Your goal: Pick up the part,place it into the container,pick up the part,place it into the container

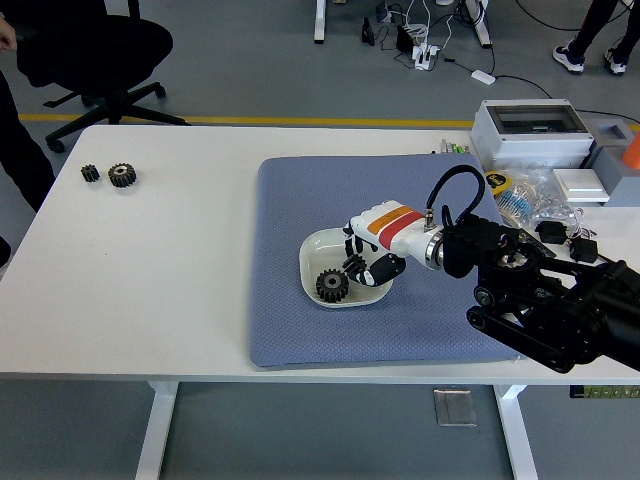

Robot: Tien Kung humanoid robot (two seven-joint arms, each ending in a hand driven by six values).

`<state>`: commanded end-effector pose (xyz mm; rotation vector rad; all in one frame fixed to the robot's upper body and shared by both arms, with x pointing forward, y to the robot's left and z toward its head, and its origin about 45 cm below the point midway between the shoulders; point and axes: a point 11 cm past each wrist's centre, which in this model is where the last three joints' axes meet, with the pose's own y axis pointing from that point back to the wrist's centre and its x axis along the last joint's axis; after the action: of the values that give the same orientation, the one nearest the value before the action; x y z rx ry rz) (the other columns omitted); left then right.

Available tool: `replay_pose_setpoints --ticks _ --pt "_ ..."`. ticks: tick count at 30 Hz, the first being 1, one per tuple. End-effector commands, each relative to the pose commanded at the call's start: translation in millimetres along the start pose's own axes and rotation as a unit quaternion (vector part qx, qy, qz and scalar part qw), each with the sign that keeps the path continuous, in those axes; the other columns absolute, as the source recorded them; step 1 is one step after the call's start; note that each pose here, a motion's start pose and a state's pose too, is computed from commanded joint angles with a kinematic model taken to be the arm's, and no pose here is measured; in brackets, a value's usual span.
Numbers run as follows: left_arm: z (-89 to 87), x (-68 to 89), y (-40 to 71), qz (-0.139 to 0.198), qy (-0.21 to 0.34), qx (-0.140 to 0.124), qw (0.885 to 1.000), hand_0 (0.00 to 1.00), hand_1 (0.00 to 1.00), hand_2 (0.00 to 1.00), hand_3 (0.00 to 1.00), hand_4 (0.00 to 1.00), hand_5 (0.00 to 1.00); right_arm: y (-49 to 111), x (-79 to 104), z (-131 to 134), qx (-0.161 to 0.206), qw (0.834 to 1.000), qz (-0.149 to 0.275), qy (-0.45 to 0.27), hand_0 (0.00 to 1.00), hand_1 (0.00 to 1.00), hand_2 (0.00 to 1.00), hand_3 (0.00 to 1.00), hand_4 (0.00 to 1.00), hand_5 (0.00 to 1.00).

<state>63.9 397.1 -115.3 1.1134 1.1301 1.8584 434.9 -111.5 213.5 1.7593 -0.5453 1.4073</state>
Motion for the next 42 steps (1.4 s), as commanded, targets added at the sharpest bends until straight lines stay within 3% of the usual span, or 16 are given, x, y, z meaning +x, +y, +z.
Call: replay_pose_setpoints --ticks 4,5,13,18,22,23,28,29,34,35,40,41,42 --pt "-0.1 -0.2 0.0 -0.001 -0.001 0.001 1.000 0.750 0.743 0.784 0.586 0.668 0.597 2.1 1.3 5.1 -0.007 1.000 -0.004 0.003 0.227 0.446 0.603 0.551 0.902 0.329" --pt "0.0 -0.4 0.0 -0.002 -0.001 0.001 1.000 0.750 0.745 0.785 0.587 0.666 0.591 2.6 2.6 6.4 -0.007 1.000 -0.003 0.003 0.278 0.468 0.681 0.602 0.934 0.350" --pt "2.1 -1.9 0.1 -0.004 -0.002 -0.001 1.000 0.751 0.746 0.785 0.586 0.666 0.592 7.3 16.5 17.1 -0.016 1.000 0.020 -0.007 0.284 0.468 0.679 0.596 0.897 0.322" --pt "3.0 -3.4 0.3 -0.005 -0.001 -0.001 1.000 0.751 0.747 0.787 0.588 0.666 0.592 14.1 31.8 27.0 -0.022 0.998 0.054 -0.030 0.284 0.469 0.675 0.584 0.882 0.323" --pt "3.5 -3.5 0.3 -0.005 0.001 -0.002 1.000 0.751 0.747 0.787 0.588 0.666 0.592 26.4 49.9 48.8 -0.043 0.990 0.107 -0.080 0.284 0.469 0.675 0.584 0.882 0.323" --pt "3.5 -3.6 0.3 -0.005 0.001 -0.002 1.000 0.751 0.747 0.787 0.589 0.667 0.592 29.1 52.1 54.4 -0.049 0.987 0.118 -0.095 0.303 0.469 0.673 0.563 0.900 0.366" --pt "2.3 -3.2 0.3 -0.005 0.002 -0.001 1.000 0.751 0.747 0.787 0.589 0.667 0.592 45.3 52.5 91.0 -0.093 0.959 0.164 -0.211 0.303 0.469 0.673 0.563 0.900 0.366" --pt "2.2 -3.1 0.3 -0.005 0.001 -0.001 1.000 0.751 0.748 0.787 0.589 0.668 0.594 49.6 51.1 98.2 -0.099 0.951 0.170 -0.237 0.293 0.473 0.665 0.555 0.915 0.409" --pt "1.1 -3.2 0.3 -0.004 0.001 0.000 1.000 0.751 0.748 0.787 0.589 0.668 0.594 68.9 44.3 116.0 -0.088 0.915 0.187 -0.347 0.293 0.473 0.665 0.555 0.915 0.409" --pt "0.9 -3.2 0.3 -0.004 0.002 0.000 1.000 0.751 0.748 0.787 0.589 0.667 0.597 73.8 42.0 119.2 -0.083 0.904 0.189 -0.374 0.415 0.542 0.701 0.578 0.966 0.603" --pt "1.3 -5.1 0.6 -0.006 0.000 0.000 1.000 0.751 0.748 0.787 0.589 0.667 0.597 95.9 24.1 132.4 -0.071 0.847 0.184 -0.494 0.415 0.542 0.701 0.578 0.966 0.603" --pt "1.3 -5.5 0.6 -0.006 0.000 0.000 1.000 0.751 0.747 0.787 0.588 0.667 0.597 99.9 19.4 134.3 -0.069 0.832 0.181 -0.520 0.554 0.622 0.758 0.649 0.998 0.763" --pt "1.3 -6.0 0.7 -0.007 -0.001 0.000 1.000 0.751 0.747 0.787 0.588 0.667 0.597 103.9 14.4 135.7 -0.067 0.817 0.179 -0.544 0.554 0.622 0.758 0.649 0.998 0.763"
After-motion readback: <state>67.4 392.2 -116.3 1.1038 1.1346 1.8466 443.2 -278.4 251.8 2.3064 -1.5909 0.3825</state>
